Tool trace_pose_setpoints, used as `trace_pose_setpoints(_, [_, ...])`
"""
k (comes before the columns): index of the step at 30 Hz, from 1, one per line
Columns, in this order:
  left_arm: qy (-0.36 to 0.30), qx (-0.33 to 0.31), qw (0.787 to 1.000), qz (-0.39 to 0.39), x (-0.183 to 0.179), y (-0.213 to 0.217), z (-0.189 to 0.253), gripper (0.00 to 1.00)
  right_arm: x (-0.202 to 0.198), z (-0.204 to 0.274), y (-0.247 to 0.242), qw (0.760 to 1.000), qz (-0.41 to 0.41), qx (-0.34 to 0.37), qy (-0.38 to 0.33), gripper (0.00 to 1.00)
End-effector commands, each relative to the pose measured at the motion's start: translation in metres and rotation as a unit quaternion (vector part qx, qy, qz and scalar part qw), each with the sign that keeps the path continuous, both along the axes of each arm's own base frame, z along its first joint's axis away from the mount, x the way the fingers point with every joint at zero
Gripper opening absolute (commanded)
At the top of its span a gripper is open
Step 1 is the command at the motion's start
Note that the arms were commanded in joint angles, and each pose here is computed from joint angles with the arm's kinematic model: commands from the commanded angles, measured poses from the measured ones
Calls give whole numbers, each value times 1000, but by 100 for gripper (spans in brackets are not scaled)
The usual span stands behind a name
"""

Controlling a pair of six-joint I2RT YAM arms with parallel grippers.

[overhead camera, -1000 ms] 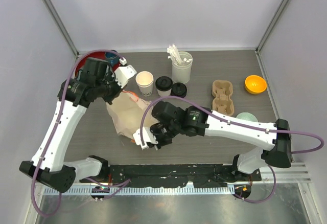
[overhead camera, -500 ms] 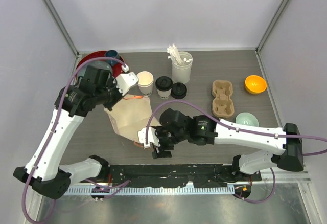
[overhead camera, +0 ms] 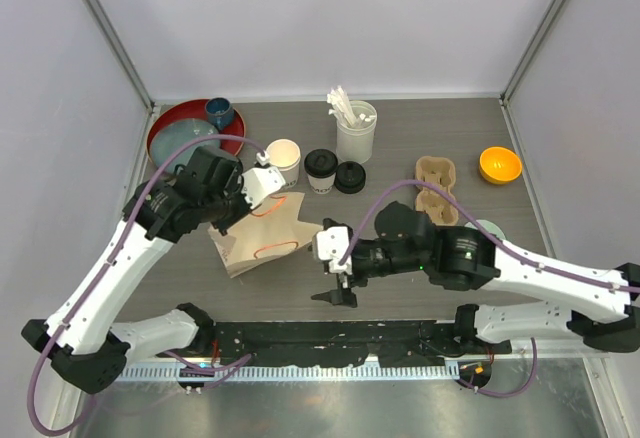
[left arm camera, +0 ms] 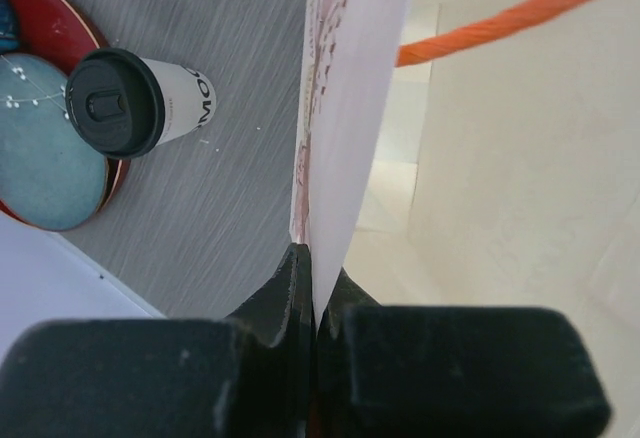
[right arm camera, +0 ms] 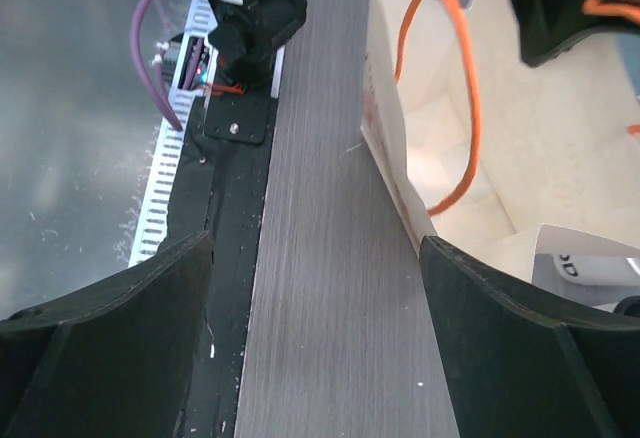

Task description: Pack the takeout coffee

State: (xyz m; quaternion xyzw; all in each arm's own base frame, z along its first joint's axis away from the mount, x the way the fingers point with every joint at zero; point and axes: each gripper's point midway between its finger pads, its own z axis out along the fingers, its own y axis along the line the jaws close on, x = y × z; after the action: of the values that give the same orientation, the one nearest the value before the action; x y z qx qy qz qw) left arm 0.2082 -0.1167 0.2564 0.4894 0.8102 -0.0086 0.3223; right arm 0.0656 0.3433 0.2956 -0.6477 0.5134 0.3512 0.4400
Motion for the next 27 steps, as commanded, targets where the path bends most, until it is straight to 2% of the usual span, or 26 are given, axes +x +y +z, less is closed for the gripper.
trace_pose_setpoints(1, [-19,-11,1000,9,-5,3,11,0,2,51,-4,997,-21,76,-7,89])
trace_pose_setpoints(3, [-19,-13,1000,8,-6,2,12,0,9,77,1,993,-41,112,-8,88])
trace_pose_setpoints(4, [-19,-15,1000,8,-5,1,13,0,19,87,4,990,-69,127,-11,83])
trace_pose_setpoints(5, [-19,-19,1000,10,-5,1,14,0,25,91,13,989,-79,125,-10,56])
trace_pose_setpoints(7, [-21,-28,999,10,-6,-2,17,0,36,89,25,988,-104,116,-4,28])
trace_pose_setpoints(8, [-22,-32,999,10,-6,-3,19,0,43,94,29,986,-121,118,-5,6])
trace_pose_setpoints(9, [-21,-39,999,12,-6,-4,21,0,49,80,43,986,-130,99,0,1])
trace_pose_setpoints(18, [-17,-47,999,9,-11,-5,21,0,89,57,66,975,-212,71,-6,1])
trace_pose_setpoints(23, [-8,-59,998,-6,-16,-10,22,0,123,15,67,964,-263,24,-2,1])
trace_pose_setpoints(27, [-7,-93,996,-6,-21,-18,36,0,150,-24,60,944,-327,-24,-23,1])
